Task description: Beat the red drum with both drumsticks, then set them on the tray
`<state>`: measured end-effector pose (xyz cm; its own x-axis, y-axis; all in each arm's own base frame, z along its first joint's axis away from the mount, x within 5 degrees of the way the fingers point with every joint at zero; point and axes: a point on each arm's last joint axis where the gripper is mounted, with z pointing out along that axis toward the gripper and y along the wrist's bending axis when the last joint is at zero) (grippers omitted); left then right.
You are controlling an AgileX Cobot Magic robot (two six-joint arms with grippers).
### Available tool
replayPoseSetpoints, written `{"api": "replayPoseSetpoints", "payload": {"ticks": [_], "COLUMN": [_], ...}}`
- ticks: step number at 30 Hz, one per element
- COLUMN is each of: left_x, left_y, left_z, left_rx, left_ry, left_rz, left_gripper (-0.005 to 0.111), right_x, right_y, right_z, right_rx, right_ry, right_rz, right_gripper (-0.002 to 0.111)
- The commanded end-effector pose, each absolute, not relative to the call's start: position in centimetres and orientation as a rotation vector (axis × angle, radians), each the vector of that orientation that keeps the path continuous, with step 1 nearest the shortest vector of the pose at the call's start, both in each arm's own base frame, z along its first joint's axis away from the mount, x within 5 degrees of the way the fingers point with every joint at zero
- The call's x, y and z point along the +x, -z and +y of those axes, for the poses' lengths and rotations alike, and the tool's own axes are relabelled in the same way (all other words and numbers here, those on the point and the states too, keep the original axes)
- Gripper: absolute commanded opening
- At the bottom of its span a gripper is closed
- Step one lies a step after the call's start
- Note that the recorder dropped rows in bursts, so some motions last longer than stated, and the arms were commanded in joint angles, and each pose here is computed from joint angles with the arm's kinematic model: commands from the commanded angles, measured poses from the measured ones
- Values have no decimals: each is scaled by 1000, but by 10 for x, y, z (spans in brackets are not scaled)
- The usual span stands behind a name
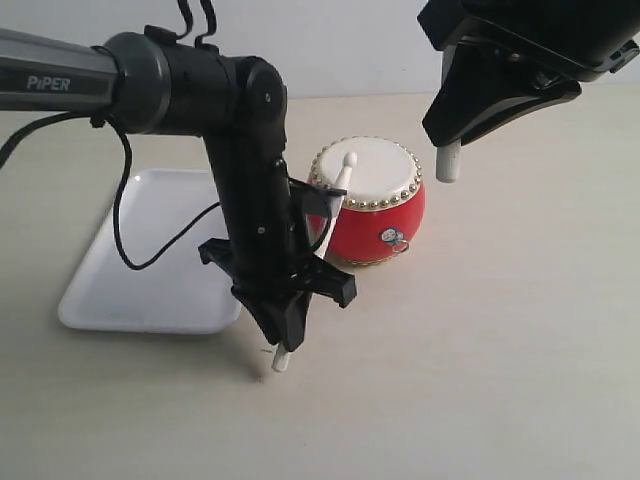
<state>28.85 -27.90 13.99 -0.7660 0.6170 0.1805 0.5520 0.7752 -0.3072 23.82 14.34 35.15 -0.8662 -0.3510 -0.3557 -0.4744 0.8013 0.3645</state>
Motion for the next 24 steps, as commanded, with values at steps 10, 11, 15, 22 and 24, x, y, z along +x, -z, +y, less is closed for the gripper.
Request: {"api": "replayPoseSetpoints", "payload": {"ticks": [10,11,15,22,24], "left_x": [274,272,271,269,264], "left_y": [-232,-240,-261,-283,-291], "left_z": [-264,-259,-231,-159,-138], "left_rx": [-1056,-1063,-998,-789,-698], "left_ry": [-463,-463,-506,-590,-620], "left_rz": [-2860,-2879,-2943,-3059,-3102], "left_gripper": [0,0,0,0,0], "right_x": [238,238,237,236,239], "right_y": [-354,-354,-355,-356,-352], "right_z": [143,143,145,150,154], "right_rx": [-643,-643,-635,-619,-604], "right_ry": [-648,-648,-685,-762,-818], "right_rz": [2705,2705,2704,2703,2716], "right_gripper": [0,0,0,0,0]}}
